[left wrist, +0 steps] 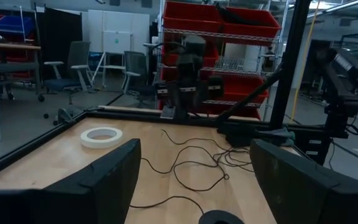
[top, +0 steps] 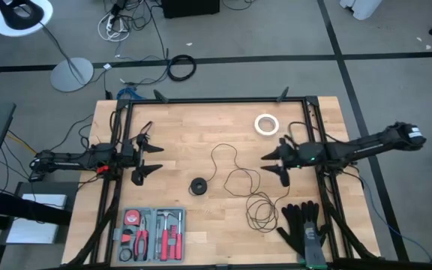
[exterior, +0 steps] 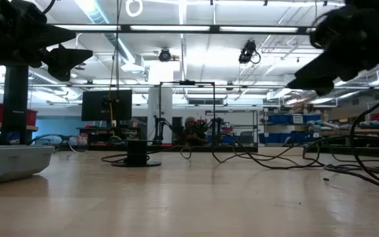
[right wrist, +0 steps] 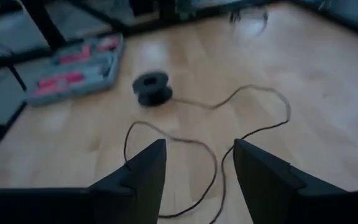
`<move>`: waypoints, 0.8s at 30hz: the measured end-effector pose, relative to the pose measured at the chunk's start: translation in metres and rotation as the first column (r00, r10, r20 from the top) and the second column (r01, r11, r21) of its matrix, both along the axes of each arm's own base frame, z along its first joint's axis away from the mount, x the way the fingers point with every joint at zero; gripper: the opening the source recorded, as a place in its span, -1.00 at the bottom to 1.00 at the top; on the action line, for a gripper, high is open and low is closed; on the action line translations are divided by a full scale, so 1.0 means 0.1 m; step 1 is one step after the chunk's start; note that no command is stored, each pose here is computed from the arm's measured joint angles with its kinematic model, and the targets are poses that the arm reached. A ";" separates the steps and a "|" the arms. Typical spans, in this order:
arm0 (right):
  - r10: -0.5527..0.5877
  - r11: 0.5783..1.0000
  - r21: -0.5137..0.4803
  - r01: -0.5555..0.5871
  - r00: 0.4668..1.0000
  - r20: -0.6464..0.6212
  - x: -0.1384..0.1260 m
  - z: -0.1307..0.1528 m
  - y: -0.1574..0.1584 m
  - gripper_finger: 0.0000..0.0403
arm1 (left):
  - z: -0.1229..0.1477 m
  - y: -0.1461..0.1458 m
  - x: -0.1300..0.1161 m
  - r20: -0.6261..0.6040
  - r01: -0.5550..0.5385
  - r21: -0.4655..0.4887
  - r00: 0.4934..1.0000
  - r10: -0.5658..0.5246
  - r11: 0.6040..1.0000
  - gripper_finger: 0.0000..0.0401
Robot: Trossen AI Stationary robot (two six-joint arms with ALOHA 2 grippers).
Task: Coil cords
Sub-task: Return to Home Position
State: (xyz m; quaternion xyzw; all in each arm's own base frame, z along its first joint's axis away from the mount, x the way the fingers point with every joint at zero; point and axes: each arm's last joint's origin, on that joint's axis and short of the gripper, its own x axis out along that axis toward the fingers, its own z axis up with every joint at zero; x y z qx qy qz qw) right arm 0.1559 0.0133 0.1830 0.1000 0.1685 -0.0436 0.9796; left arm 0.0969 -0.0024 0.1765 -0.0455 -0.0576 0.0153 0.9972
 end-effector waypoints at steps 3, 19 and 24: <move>-0.010 1.000 -0.001 0.011 0.996 0.083 -0.17 -0.13 -0.04 -0.07 | 0.00 0.00 0.00 0.000 0.000 0.000 1.000 0.000 1.000 0.53; 0.083 0.990 -0.137 -0.043 0.949 0.304 -0.55 -0.18 0.03 -0.08 | 0.00 0.00 0.00 0.001 0.000 0.000 1.000 0.000 1.000 0.53; 0.101 0.972 -0.236 -0.011 0.923 0.370 -0.60 -0.12 0.01 -0.07 | 0.00 0.00 0.00 0.001 0.001 0.000 1.000 -0.001 1.000 0.53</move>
